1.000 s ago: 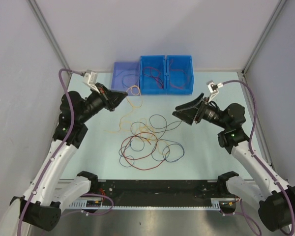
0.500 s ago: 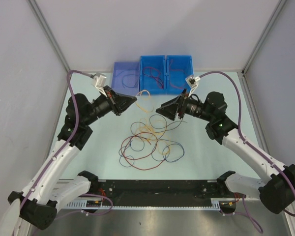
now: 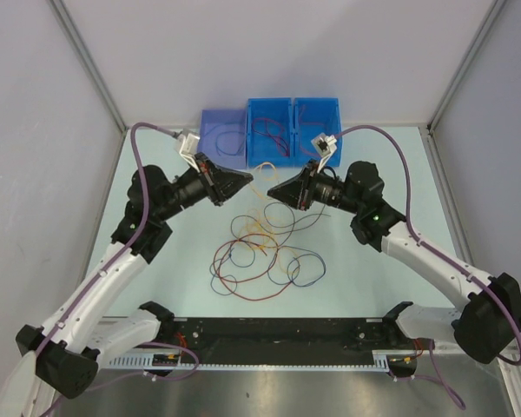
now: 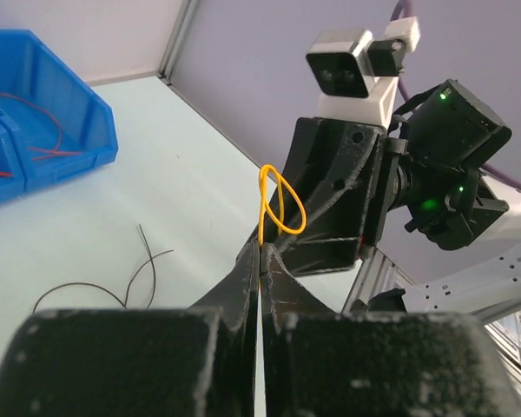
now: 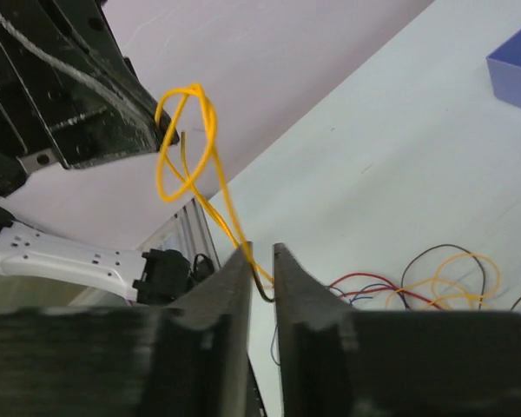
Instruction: Untangle the cables
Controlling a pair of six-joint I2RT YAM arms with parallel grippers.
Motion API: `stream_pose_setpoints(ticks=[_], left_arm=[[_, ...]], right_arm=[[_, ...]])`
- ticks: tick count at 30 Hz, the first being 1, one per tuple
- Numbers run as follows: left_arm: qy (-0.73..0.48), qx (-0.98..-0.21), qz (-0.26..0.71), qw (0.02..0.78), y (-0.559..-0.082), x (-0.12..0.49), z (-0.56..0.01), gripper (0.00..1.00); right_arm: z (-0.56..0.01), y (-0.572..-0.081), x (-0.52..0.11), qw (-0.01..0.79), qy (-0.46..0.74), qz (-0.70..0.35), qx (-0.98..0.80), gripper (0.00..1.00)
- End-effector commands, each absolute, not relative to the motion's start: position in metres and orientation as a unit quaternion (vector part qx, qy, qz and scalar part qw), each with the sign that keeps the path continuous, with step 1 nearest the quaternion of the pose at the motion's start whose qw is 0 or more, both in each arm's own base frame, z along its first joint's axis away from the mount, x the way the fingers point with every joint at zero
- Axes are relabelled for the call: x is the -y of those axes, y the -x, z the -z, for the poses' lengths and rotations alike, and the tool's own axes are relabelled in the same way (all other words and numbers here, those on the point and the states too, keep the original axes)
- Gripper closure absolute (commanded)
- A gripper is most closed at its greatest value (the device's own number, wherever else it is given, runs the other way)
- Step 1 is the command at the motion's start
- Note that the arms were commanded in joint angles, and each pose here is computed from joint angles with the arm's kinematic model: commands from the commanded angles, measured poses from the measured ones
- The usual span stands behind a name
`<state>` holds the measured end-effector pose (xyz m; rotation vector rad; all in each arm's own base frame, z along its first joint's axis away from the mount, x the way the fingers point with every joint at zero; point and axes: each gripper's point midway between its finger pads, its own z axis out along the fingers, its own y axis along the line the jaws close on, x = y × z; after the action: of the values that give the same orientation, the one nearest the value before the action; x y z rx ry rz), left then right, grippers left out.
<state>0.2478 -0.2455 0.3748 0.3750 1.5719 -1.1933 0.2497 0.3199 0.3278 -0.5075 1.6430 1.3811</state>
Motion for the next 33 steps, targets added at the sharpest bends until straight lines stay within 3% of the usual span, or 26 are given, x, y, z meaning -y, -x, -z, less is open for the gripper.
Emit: stream_pose_setpoints(ticks=[1,2,3,4,6,7,15,19,31,32,33], left_arm=[[-0.163,-0.645,0.513,0.543,-0.244,0.250,-0.384,1.00],[-0.165,-0.646,0.509,0.544,-0.244,0.250,-0.383,0.95],[-0.165,-0.652,0.505,0.541,-0.245,0.250,-0.380,0.83],[-0.163,-0.657,0.500,0.540,-0.246,0.248,-0.379,0.39],[-0.156,-0.675,0.480,0.538,-0.250,0.244,-0.369,0.04],[-0.154,-0.678,0.474,0.541,-0.249,0.241,-0.366,0.00],[-0.128,-0.716,0.469,0.502,-0.230,0.232,-0.306,0.01],[-0.176,-0.678,0.520,0.489,-0.203,0.253,-0.306,0.03],[-0.209,-0.692,0.496,0.481,-0.220,0.306,-0.285,0.09],[-0.210,-0.692,0.495,0.482,-0.223,0.308,-0.288,0.10],[-0.213,-0.697,0.491,0.477,-0.225,0.312,-0.282,0.17]], right_arm=[[-0.364,-0.255,-0.321,0.500,0.210,-0.560,-0.626,0.91],[-0.364,-0.255,-0.320,0.501,0.210,-0.558,-0.627,1.00],[-0.362,-0.254,-0.319,0.501,0.210,-0.554,-0.631,1.00],[-0.364,-0.254,-0.316,0.507,0.205,-0.549,-0.632,1.00],[-0.361,-0.255,-0.313,0.507,0.200,-0.540,-0.642,1.00],[-0.362,-0.257,-0.310,0.513,0.196,-0.533,-0.643,1.00],[-0.373,-0.257,-0.294,0.537,0.167,-0.514,-0.648,1.00],[-0.376,-0.256,-0.294,0.536,0.161,-0.518,-0.647,1.00],[-0.379,-0.250,-0.291,0.534,0.159,-0.520,-0.647,1.00],[-0.378,-0.250,-0.291,0.534,0.159,-0.519,-0.648,1.00],[-0.377,-0.249,-0.291,0.533,0.159,-0.518,-0.650,1.00]])
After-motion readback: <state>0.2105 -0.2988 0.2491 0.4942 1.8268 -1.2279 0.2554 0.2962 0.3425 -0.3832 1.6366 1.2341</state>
